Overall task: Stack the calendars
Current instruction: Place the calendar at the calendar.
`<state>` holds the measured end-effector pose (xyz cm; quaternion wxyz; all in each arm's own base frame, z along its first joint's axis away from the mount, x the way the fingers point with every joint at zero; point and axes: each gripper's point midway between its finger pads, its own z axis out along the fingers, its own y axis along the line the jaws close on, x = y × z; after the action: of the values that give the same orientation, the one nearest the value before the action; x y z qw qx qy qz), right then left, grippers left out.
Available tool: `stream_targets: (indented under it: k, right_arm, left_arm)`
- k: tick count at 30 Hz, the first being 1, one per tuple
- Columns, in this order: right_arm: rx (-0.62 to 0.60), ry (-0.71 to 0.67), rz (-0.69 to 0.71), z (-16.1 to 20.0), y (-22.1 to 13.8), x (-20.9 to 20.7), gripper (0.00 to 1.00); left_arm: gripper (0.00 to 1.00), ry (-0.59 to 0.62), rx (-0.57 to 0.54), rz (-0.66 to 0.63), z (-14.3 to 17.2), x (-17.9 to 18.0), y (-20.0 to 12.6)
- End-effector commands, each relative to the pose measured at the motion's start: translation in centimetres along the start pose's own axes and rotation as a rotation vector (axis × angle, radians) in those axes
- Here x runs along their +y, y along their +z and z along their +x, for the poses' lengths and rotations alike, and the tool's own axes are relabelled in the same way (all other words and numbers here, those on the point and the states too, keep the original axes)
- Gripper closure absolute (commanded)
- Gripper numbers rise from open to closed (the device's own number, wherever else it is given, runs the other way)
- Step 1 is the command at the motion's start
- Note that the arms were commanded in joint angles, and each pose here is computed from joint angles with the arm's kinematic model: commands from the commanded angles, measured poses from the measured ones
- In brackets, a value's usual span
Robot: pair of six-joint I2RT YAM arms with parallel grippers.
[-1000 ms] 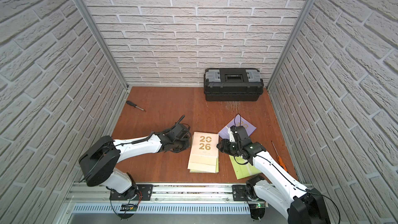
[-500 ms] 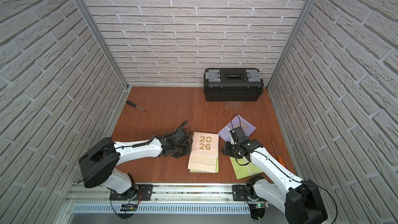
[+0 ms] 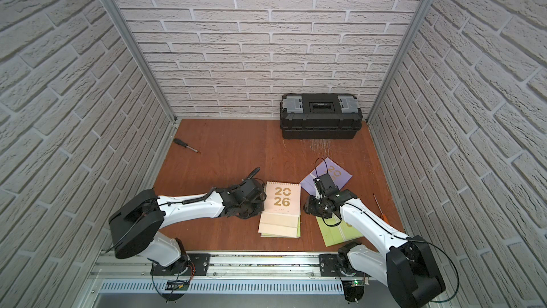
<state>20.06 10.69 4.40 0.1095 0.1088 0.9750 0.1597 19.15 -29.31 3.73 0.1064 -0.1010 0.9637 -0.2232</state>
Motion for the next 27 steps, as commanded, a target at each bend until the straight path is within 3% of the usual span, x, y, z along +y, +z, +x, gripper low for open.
stream_targets:
  k: [1,27]
  right_arm:
    - [-0.018,-0.018,-0.035,-0.72,-0.08,0.86,0.46]
    - [-0.004,-0.011,-0.044,-0.53,0.38,0.91,0.47]
  left_arm:
    - [1.0,-0.004,-0.017,0.027,-0.16,-1.07,-0.04]
    - [1.0,-0.048,-0.01,0.093,0.47,-1.46,0.27]
